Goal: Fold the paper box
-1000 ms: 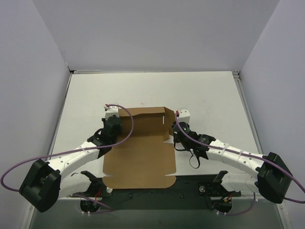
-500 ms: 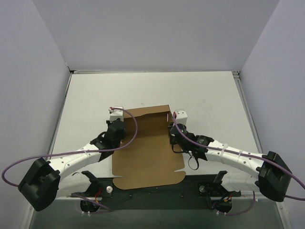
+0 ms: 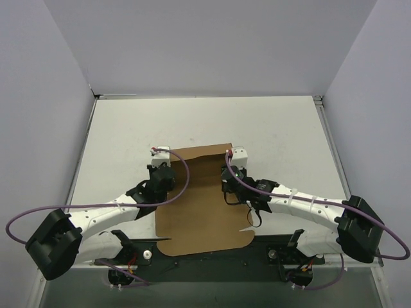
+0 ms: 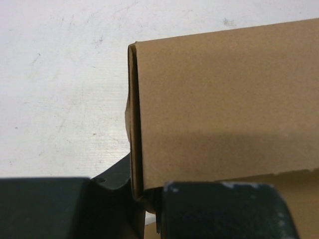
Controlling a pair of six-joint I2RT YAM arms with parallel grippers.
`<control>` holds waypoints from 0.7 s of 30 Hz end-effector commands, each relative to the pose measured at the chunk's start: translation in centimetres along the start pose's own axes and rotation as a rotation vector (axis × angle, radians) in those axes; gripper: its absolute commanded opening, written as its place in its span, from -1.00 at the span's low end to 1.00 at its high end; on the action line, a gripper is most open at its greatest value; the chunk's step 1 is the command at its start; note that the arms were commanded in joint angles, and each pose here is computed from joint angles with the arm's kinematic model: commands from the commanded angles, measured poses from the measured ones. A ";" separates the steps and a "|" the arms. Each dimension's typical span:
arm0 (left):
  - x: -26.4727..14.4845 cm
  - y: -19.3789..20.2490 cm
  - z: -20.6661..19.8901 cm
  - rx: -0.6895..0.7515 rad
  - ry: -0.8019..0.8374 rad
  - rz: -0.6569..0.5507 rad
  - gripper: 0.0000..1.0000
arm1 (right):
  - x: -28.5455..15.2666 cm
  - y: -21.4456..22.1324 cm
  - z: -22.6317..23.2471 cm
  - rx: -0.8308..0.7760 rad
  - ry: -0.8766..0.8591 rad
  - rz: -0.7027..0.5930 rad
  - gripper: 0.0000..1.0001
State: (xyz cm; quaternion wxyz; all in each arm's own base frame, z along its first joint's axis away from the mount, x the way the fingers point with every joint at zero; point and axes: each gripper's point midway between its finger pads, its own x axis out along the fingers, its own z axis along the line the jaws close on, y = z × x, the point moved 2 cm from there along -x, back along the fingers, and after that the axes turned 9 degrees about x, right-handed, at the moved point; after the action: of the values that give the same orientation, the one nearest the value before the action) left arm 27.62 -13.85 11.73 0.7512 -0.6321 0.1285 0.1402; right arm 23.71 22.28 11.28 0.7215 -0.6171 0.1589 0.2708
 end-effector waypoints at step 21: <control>-0.4 0.3 -0.7 -0.013 0.182 0.004 -1.00 | -9.9 -10.0 -7.4 0.252 -0.123 0.008 0.34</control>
State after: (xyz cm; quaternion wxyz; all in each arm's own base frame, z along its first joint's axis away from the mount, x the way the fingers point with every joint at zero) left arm 27.23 -14.12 11.73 0.7361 -0.6474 0.1774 0.0868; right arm 22.71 15.00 24.87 0.7976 -0.5189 0.0916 0.2935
